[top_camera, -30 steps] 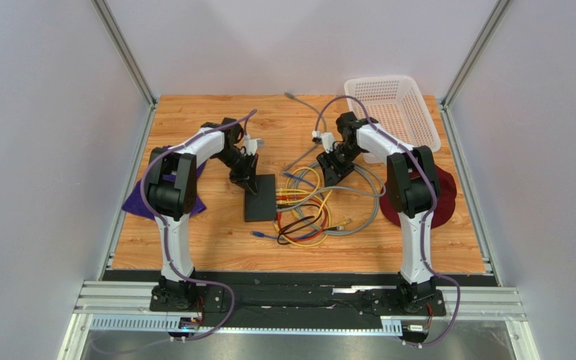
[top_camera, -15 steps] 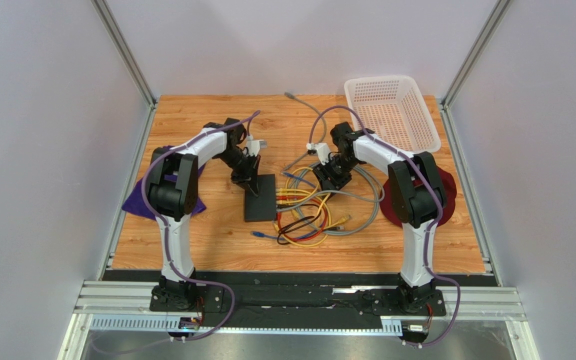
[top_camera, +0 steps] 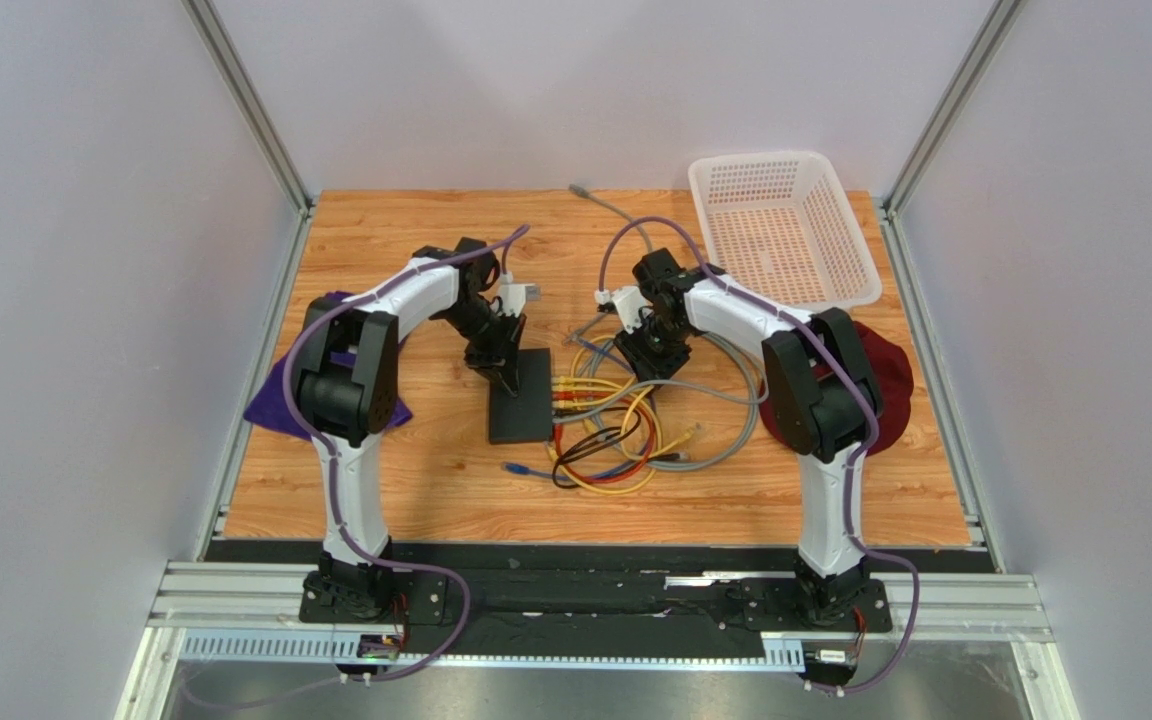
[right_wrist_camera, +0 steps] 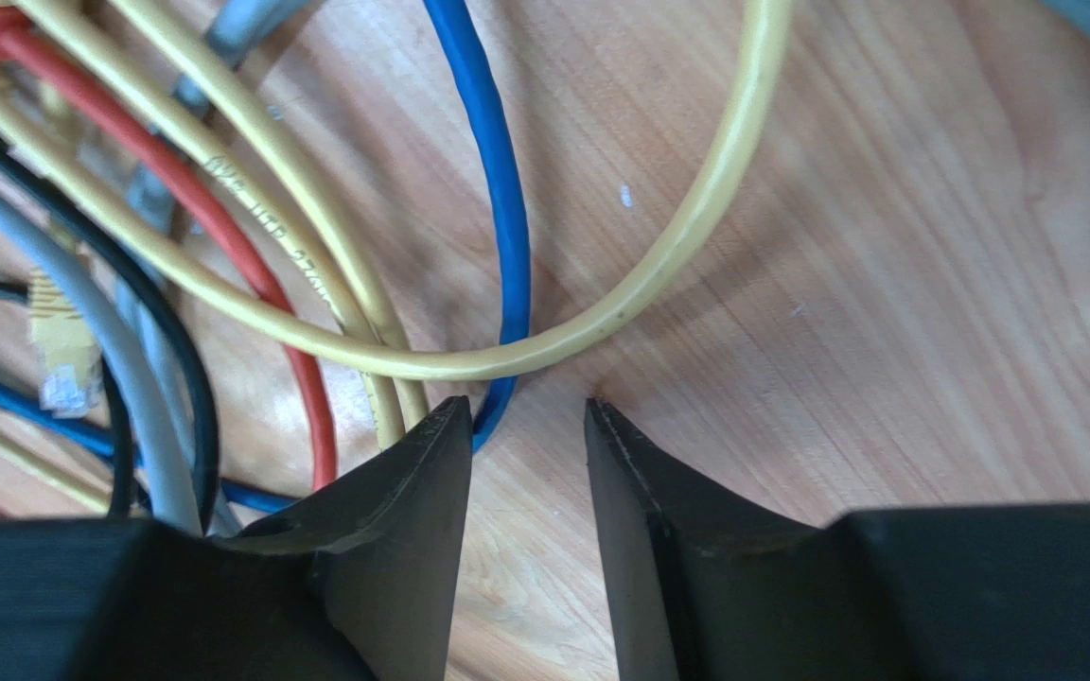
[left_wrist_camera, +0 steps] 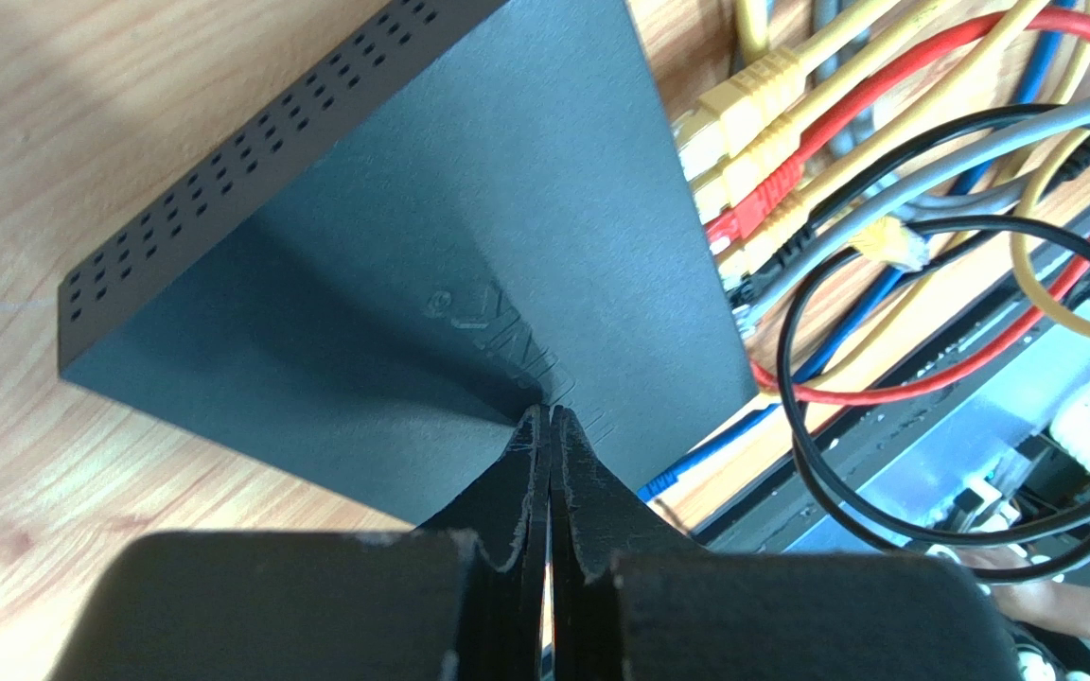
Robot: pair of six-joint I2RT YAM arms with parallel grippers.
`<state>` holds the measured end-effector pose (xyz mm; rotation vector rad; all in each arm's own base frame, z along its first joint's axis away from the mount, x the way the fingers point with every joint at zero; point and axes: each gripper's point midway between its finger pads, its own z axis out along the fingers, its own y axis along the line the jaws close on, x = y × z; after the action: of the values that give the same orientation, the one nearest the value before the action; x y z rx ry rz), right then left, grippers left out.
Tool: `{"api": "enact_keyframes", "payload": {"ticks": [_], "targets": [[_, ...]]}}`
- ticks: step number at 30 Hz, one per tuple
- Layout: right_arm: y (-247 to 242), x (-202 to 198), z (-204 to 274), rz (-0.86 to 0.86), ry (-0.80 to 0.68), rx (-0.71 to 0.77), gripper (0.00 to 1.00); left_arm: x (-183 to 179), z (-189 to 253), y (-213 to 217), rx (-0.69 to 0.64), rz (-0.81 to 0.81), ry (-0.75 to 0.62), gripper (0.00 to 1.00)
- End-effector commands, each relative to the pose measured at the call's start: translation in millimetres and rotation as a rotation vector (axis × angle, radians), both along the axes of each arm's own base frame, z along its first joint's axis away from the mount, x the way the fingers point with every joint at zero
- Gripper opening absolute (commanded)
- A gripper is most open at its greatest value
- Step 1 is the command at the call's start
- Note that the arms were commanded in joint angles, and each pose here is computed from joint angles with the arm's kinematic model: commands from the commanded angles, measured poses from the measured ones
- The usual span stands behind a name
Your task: Pull the plug from the switch port
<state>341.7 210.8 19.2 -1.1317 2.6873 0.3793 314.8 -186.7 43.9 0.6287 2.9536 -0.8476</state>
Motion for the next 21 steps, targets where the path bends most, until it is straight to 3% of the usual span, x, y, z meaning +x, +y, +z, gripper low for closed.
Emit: {"api": "enact_keyframes", "payload": {"ticks": [1, 4, 10, 21], "targets": [[-23.7, 18.6, -36.4, 0.004, -0.101, -0.161, 0.28, 4.2, 1.7, 5.2, 0.028, -0.031, -0.058, 0.0], [-32.3, 18.3, -33.0, 0.037, -0.125, -0.192, 0.16, 7.3, 1.3, 3.7, 0.024, -0.029, -0.059, 0.0], [-35.1, 31.6, 7.2, 0.089, -0.246, -0.178, 0.06, 9.4, 4.8, 3.3, 0.023, -0.029, -0.067, 0.0], [-78.3, 83.7, 102.7, 0.303, -0.589, -0.409, 0.0, 12.2, 23.5, -5.1, -0.029, -0.012, -0.092, 0.0]]}}
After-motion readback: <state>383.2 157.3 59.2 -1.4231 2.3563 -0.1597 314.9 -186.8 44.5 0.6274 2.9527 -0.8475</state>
